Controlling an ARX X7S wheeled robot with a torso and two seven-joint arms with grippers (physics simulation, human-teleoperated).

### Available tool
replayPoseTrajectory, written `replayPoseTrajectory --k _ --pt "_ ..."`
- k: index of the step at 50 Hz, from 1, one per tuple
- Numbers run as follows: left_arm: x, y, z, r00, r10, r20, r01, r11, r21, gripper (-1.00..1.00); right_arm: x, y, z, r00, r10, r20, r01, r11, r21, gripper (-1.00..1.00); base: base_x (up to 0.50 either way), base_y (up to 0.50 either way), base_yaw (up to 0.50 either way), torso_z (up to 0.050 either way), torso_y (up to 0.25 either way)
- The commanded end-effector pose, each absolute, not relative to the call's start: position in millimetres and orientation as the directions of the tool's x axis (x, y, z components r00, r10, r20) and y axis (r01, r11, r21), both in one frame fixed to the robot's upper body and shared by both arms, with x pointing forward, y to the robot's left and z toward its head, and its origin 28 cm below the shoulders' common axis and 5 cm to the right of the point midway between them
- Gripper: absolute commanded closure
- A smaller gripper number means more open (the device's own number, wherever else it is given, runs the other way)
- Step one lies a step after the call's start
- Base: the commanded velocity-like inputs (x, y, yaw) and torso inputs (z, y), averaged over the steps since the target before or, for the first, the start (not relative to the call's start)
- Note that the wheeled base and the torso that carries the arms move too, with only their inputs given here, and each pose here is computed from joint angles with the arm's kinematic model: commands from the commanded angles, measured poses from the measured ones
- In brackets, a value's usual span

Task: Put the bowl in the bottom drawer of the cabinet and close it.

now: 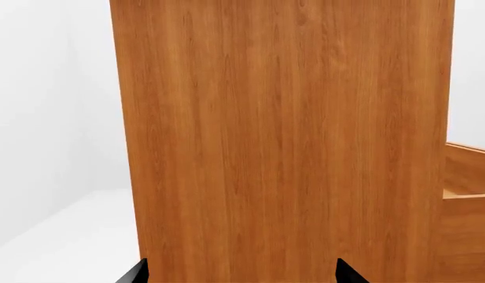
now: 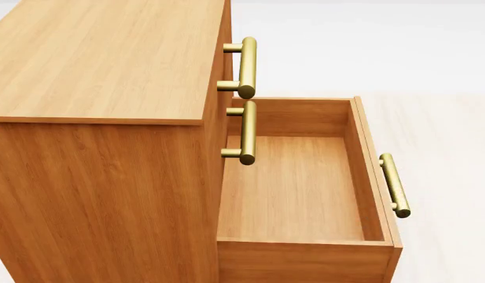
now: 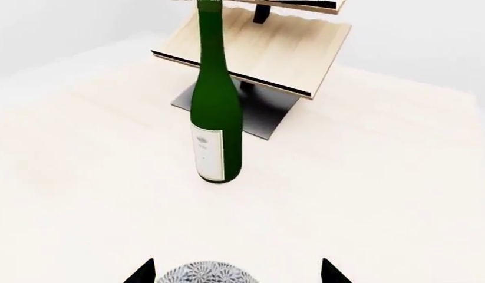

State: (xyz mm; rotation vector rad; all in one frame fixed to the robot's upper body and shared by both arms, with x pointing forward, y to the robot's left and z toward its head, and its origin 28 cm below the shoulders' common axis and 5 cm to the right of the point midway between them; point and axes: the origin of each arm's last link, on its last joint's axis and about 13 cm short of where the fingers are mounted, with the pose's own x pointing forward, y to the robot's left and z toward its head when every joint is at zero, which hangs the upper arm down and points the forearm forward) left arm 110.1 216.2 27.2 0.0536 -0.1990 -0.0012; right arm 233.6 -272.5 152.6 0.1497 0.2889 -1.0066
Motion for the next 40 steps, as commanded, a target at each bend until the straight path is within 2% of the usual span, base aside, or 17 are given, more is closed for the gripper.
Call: replayPoseTrajectory --k 1,40 --pt "110.9 216.5 26.2 0.98 -0.005 0.197 -0.006 0.998 0.055 -1.0 232.0 -274.0 148.8 0.461 -0.82 -0.339 0.869 0.495 -0.014 -1.0 0.0 0.0 0.0 0.0 0.0" --pt "110.4 216.1 26.8 0.98 -0.005 0.199 -0.005 0.999 0.054 -1.0 236.6 -285.7 118.9 0.436 -0.769 -0.468 0.872 0.49 0.007 -1.0 0.0 0.0 0.0 0.0 0.0"
